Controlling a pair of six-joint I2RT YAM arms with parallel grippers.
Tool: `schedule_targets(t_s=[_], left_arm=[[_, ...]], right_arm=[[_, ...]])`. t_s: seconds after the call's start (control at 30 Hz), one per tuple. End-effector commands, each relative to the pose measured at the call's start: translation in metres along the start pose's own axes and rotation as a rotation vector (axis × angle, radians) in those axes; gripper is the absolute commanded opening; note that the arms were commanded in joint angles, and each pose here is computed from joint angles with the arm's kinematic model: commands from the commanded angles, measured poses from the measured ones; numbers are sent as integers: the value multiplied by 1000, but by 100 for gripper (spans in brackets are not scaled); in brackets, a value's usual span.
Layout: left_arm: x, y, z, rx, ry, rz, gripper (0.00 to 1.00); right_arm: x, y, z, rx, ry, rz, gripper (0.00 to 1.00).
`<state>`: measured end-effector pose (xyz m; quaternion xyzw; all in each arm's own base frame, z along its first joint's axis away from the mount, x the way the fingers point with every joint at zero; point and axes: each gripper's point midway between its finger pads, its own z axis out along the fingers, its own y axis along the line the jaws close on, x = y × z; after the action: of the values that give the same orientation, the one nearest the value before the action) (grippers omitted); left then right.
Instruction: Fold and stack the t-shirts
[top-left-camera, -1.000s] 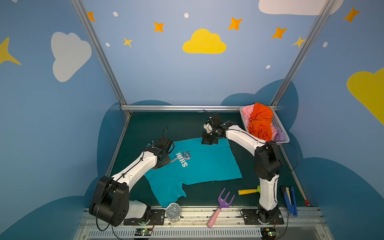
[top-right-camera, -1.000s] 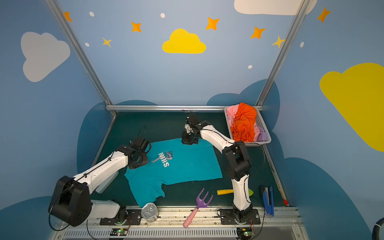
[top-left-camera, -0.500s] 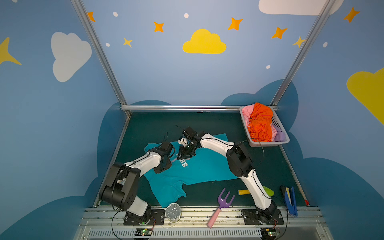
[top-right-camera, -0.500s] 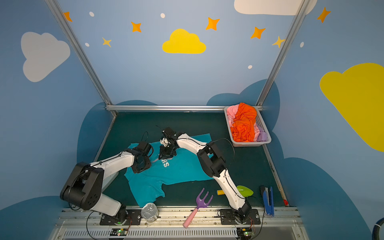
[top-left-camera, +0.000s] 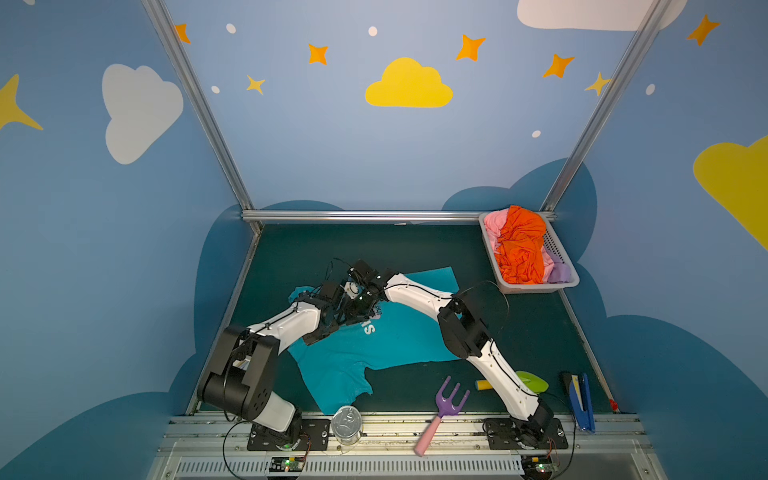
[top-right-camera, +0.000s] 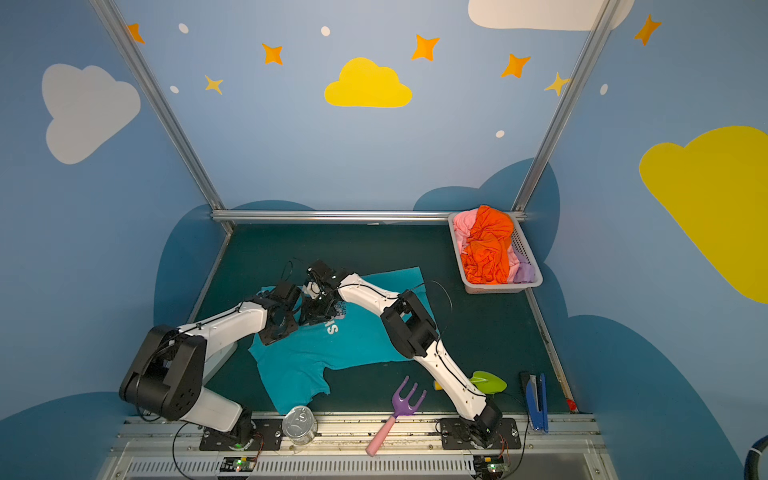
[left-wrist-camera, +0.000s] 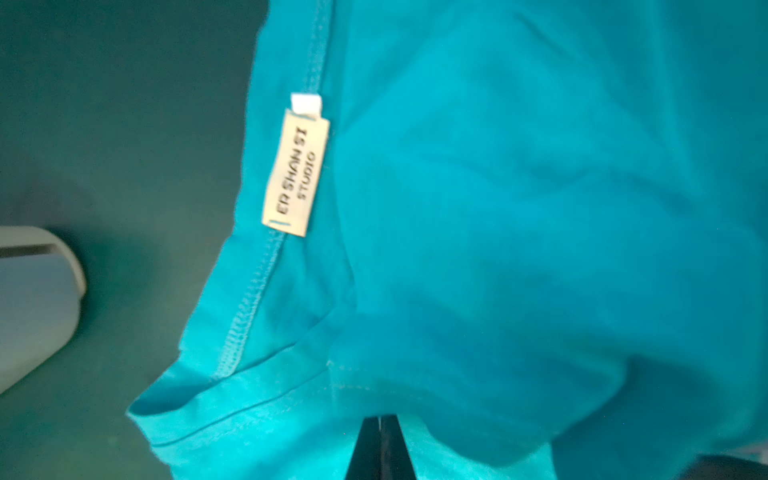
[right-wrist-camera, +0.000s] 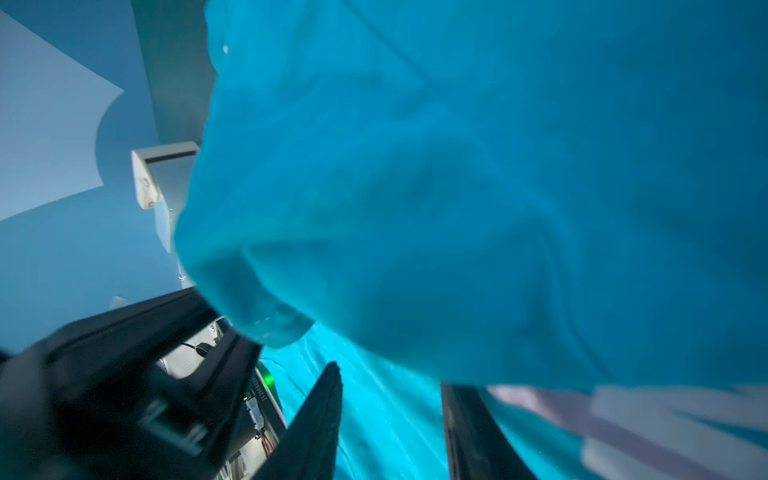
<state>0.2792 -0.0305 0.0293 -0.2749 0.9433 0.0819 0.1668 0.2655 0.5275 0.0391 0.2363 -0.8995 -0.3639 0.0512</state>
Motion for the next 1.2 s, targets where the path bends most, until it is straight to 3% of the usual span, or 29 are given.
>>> schedule_targets(t_s=[0.0,0.1,0.17,0.37,0.43,0.77,1.03,1.1,1.17], left_arm=[[-7,8,-8,-19,-23,-14,4],[-5,8,-9,-8,-16,-18,4],[-4,8,-9,-4,-12,-20,4],[-3,12,-10,-14,-7,-20,4],[-4,13,-11,-14,-8,-20,4],[-9,26,-19,-29,-24,-43,4],[-2,41,-20,-51,-18,-82,4],[1,38,-18,-39,-1,-74,12],[5,35,-16,-25,16,-70,38]], right_arm=[[-2,7,6,3,-7,-9,44],[-7,3,9,28,-26,-2,47],[-12,-1,11,41,-45,9,44],[-22,1,2,46,-80,30,6],[-19,2,-5,68,-77,29,0],[19,-2,-41,158,-13,52,0],[34,-5,-42,134,29,91,0],[36,-8,-40,143,35,96,0],[37,-14,-39,153,38,101,0]])
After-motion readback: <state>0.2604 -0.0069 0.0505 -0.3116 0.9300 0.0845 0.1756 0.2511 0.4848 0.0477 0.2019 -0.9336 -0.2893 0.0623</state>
